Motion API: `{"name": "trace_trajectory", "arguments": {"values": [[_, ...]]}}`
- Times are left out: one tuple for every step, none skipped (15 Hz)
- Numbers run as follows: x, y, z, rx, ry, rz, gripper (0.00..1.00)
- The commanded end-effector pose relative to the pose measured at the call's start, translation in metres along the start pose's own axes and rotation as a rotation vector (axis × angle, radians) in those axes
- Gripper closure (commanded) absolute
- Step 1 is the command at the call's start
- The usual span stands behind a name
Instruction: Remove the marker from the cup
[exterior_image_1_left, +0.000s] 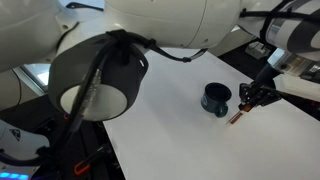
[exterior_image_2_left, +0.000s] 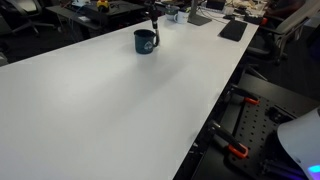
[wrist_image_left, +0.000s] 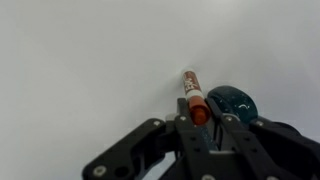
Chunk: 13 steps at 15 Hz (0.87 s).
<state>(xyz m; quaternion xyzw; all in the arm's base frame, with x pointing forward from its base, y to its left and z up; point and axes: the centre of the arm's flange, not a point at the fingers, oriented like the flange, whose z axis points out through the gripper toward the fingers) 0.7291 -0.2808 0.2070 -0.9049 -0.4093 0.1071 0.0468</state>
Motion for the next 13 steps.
{"name": "trace_trajectory", "arguments": {"values": [[0.0003, 0.0002, 0.0009, 0.001, 0.003, 0.008, 0.74], [0.0003, 0.0004, 0.0021, 0.001, 0.004, 0.013, 0.67], [0.0004, 0.0006, 0.0027, 0.001, 0.004, 0.014, 0.59], [0.0005, 0.0006, 0.0028, 0.000, 0.005, 0.014, 0.56], [0.0004, 0.0008, 0.0027, 0.000, 0.005, 0.015, 0.56], [0.0004, 0.0008, 0.0027, -0.001, 0.006, 0.015, 0.56], [0.0004, 0.0008, 0.0027, -0.001, 0.006, 0.015, 0.56], [0.0004, 0.0009, 0.0027, -0.001, 0.006, 0.015, 0.56], [0.0004, 0.0009, 0.0027, -0.001, 0.006, 0.015, 0.56], [0.0004, 0.0009, 0.0027, -0.001, 0.006, 0.015, 0.56], [0.0004, 0.0009, 0.0027, -0.001, 0.006, 0.015, 0.56], [0.0004, 0.0009, 0.0027, -0.001, 0.006, 0.015, 0.56], [0.0004, 0.0009, 0.0027, -0.001, 0.006, 0.015, 0.56]]}}
